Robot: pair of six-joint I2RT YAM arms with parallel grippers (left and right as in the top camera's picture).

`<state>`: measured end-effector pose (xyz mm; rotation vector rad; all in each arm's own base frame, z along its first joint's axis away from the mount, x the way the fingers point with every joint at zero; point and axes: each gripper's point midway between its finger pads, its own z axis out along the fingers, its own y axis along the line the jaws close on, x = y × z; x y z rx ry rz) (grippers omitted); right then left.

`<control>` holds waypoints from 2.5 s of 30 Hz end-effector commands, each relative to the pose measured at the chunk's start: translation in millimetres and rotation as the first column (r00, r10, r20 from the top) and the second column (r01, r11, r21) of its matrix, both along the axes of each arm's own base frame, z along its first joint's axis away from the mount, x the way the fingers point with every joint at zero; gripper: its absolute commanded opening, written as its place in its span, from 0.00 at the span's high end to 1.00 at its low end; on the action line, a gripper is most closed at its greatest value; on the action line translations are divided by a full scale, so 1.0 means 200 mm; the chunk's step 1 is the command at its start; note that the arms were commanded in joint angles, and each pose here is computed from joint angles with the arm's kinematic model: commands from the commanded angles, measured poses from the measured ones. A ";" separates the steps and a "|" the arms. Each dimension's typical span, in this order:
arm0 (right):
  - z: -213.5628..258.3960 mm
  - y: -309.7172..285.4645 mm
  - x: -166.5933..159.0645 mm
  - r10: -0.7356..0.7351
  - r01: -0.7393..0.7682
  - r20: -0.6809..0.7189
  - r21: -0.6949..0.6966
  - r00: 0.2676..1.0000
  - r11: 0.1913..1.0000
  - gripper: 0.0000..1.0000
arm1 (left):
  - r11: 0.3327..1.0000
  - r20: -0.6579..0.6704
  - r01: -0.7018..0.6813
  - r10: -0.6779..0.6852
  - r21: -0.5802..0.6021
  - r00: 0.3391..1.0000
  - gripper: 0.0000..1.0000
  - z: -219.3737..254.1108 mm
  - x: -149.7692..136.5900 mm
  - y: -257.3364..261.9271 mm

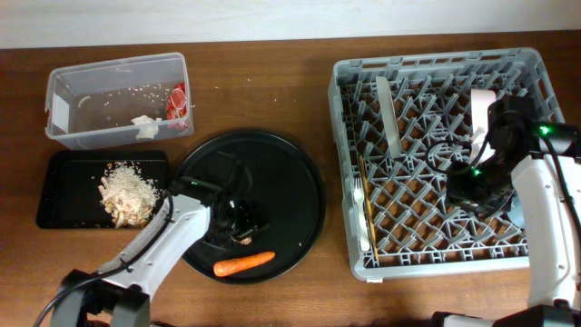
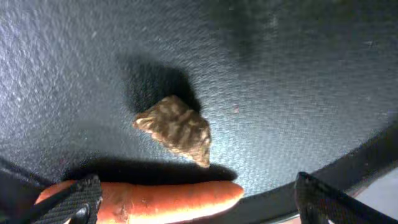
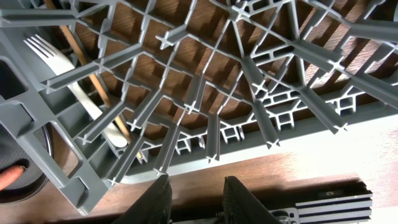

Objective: Sort waste into correct bins and load items into the dishwasher rack
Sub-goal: 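Grasp the brown scrap with the left gripper and drop it on the black tray, then grasp the carrot with the left gripper and drop it on the black tray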

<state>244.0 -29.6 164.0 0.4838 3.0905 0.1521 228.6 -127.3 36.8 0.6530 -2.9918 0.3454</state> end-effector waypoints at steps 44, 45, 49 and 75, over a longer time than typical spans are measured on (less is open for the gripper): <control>0.02 -0.01 -0.01 0.018 -0.017 0.014 -0.023 1.000 1.000 0.69 | 0.885 -0.224 -0.463 0.444 -0.038 0.867 0.01 0.21 -0.01 -0.19; 0.02 -0.01 -0.01 0.018 -0.017 0.014 -0.023 1.000 1.000 0.69 | 0.893 -0.222 -0.449 0.429 -0.043 0.876 0.01 0.18 -0.04 -0.24; 0.02 -0.01 -0.02 0.018 -0.017 0.013 -0.023 1.000 1.000 0.69 | 0.855 -0.163 -0.501 0.517 0.132 0.840 0.01 0.01 -0.19 -0.20; 0.02 -0.01 -0.03 0.018 -0.018 0.002 -0.021 1.000 1.000 0.69 | 0.847 0.337 -0.401 0.286 0.349 0.897 0.95 0.09 0.11 0.31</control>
